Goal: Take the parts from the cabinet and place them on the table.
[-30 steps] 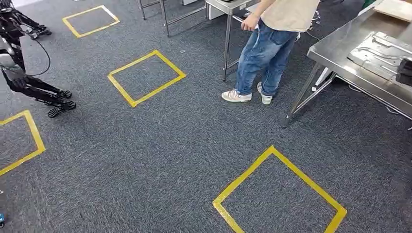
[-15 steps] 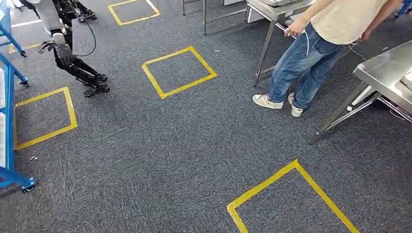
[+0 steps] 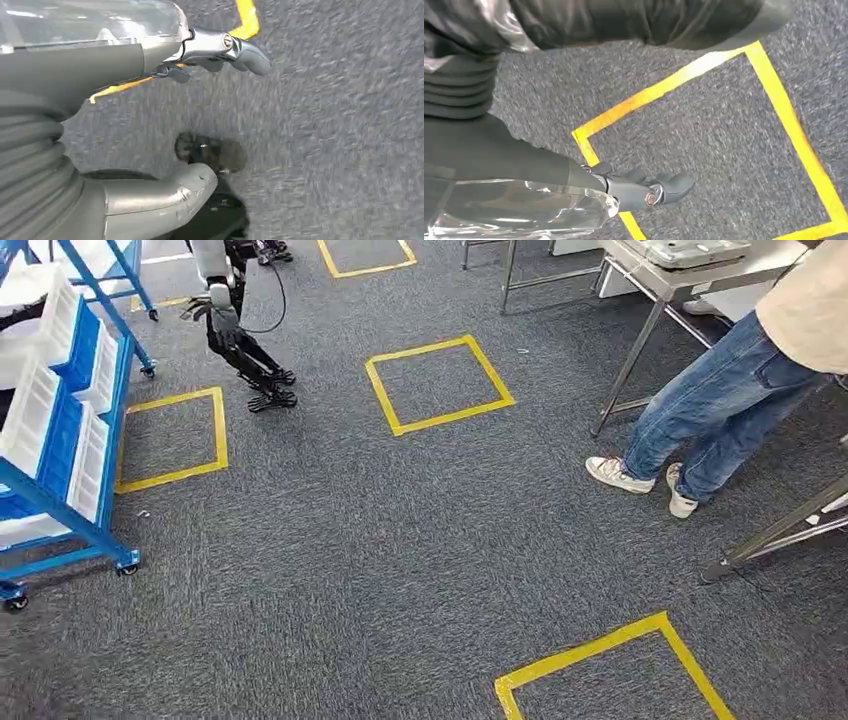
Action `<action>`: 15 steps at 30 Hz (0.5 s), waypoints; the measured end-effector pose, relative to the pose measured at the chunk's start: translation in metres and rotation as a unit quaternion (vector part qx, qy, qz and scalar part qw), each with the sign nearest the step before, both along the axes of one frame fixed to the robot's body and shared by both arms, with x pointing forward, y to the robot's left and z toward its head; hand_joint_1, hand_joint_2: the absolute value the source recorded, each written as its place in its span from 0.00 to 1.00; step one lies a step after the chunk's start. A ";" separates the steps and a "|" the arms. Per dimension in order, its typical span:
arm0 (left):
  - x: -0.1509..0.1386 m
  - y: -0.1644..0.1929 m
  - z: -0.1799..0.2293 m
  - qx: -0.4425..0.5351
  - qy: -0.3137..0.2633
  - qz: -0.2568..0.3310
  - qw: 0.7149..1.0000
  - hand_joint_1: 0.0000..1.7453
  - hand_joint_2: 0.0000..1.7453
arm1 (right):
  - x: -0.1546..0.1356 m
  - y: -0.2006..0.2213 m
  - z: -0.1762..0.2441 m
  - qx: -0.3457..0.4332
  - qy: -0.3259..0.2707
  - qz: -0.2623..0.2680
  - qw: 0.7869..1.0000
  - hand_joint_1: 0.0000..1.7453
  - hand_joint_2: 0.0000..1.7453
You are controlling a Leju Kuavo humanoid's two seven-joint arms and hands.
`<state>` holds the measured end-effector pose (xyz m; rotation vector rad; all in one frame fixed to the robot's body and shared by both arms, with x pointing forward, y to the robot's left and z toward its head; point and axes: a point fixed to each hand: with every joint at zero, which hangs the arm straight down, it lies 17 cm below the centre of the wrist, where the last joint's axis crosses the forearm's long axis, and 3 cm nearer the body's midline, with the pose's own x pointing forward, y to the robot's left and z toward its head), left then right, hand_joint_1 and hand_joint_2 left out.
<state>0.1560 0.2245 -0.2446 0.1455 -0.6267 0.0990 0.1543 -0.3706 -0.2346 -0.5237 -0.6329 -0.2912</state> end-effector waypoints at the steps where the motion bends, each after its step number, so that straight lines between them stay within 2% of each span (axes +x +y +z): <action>1: 0.000 0.000 0.000 0.000 0.000 0.000 1.000 0.00 1.00 | 0.000 0.000 0.000 0.000 0.000 0.001 1.000 0.00 0.00; 11: 0.005 0.000 0.002 0.000 -0.006 0.000 1.000 0.00 1.00 | -0.001 -0.001 0.000 -0.002 0.000 0.003 1.000 0.00 0.00; 15: 0.004 0.000 0.001 0.000 -0.005 0.000 1.000 0.00 1.00 | 0.007 0.000 0.002 -0.003 -0.007 0.006 1.000 0.00 0.00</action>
